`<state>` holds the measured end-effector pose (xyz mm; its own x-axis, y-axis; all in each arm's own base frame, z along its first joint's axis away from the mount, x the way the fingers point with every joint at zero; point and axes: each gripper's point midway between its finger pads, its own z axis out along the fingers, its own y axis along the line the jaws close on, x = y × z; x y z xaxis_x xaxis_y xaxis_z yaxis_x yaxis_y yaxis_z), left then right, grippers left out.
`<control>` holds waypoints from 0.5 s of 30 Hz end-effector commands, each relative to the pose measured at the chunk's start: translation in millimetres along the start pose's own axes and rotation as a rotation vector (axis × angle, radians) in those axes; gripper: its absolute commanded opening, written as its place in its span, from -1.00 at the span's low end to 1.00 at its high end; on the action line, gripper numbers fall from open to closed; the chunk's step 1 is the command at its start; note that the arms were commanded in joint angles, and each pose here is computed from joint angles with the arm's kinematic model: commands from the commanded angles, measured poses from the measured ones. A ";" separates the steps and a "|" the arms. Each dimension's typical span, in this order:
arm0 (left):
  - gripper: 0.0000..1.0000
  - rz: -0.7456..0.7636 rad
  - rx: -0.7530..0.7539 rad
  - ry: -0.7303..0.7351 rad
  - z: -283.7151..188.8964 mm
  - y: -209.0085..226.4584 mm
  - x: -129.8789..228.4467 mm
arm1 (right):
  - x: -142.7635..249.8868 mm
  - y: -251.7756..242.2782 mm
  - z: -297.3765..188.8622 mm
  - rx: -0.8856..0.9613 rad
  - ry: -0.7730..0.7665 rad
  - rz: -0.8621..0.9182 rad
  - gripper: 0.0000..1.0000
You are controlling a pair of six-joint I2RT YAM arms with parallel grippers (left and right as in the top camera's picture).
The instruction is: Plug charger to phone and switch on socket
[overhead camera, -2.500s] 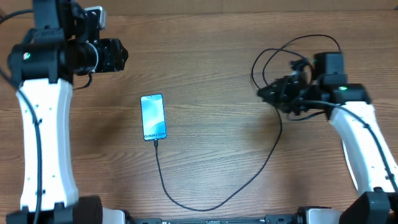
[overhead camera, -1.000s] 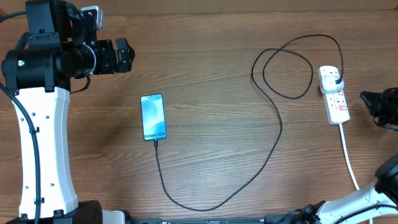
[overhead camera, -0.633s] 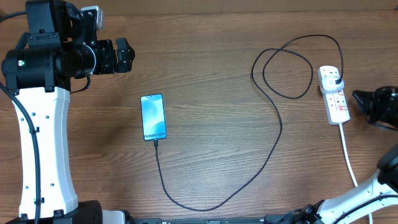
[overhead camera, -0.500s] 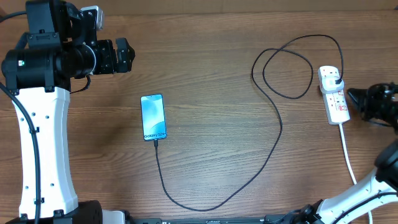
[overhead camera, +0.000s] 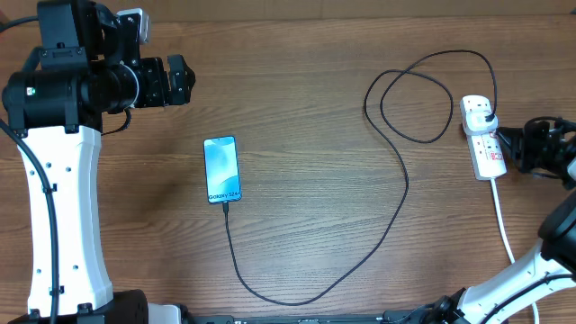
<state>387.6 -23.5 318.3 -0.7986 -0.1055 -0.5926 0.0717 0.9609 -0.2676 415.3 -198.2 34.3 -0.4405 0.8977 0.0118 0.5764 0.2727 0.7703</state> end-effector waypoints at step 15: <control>1.00 0.003 0.007 -0.009 -2.4 -1.5 -2.2 | 2.9 5.5 13.5 0.028 0.000 -0.041 -0.93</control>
<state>387.6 -23.5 318.3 -0.7986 -0.1055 -0.5926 0.0717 0.9609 -0.2676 418.4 -199.6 30.0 -0.4347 0.9004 -0.0189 0.5930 0.3019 0.7465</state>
